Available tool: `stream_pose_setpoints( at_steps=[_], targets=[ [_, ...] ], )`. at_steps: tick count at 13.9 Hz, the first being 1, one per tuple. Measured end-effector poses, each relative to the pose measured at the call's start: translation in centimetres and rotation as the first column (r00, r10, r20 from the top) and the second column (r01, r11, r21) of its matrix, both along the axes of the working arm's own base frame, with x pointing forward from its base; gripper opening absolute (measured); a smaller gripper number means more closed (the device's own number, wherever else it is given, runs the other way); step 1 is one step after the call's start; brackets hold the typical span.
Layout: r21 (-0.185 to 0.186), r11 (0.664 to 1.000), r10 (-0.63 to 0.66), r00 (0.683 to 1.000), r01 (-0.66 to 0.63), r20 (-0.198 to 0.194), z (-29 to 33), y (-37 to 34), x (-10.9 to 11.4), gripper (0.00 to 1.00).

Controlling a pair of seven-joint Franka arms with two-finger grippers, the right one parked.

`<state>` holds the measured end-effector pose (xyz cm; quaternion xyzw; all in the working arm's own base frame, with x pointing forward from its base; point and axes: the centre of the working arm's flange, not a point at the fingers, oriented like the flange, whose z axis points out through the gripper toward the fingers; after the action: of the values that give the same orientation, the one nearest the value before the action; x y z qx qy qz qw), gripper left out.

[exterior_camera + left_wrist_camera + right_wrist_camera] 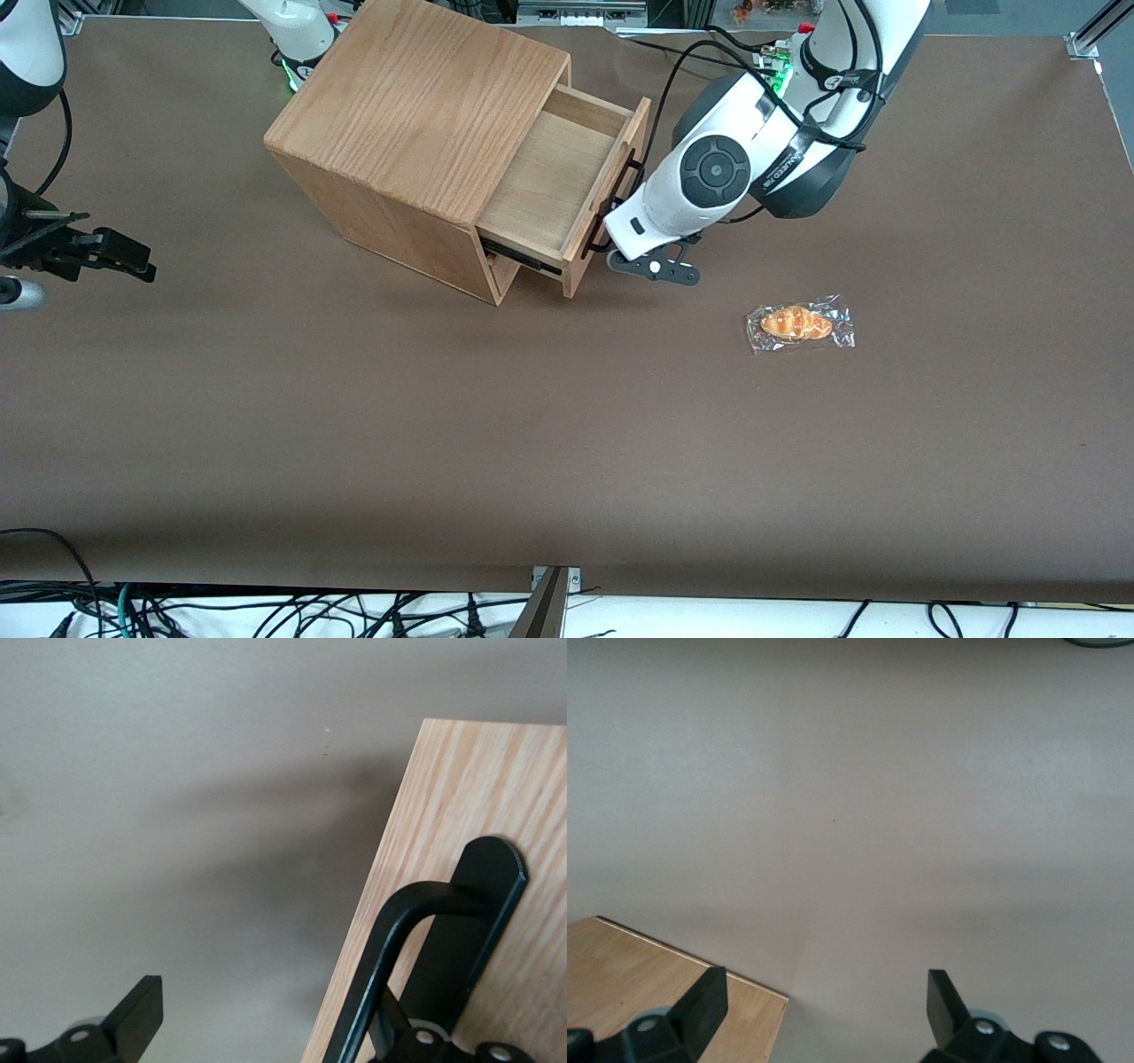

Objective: Open top drawer with left arm

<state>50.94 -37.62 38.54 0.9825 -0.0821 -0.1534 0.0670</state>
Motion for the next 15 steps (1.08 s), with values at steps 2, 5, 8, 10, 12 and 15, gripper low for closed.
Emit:
stream_pose_setpoints(
  at_steps=[2, 5, 8, 10, 12, 15],
  targets=[
    [0.003, 1.0, 0.003, 1.0, -0.003, -0.001, 0.0, 0.4, 0.1, 1.0],
    [0.006, 1.0, 0.002, 1.0, -0.002, 0.002, 0.0, 0.5, 0.1, 1.0],
    [0.01, 1.0, 0.003, 1.0, -0.003, 0.007, 0.1, 0.7, 0.3, 1.0],
    [0.013, 1.0, 0.009, 1.0, -0.009, 0.01, 0.2, 1.2, 0.6, 1.0],
    [0.012, 1.0, 0.007, 1.0, -0.007, 0.012, 0.2, 1.4, 0.7, 1.0],
    [0.011, 1.0, 0.006, 1.0, -0.006, 0.014, 0.3, 1.5, 0.8, 1.0]
  ],
)
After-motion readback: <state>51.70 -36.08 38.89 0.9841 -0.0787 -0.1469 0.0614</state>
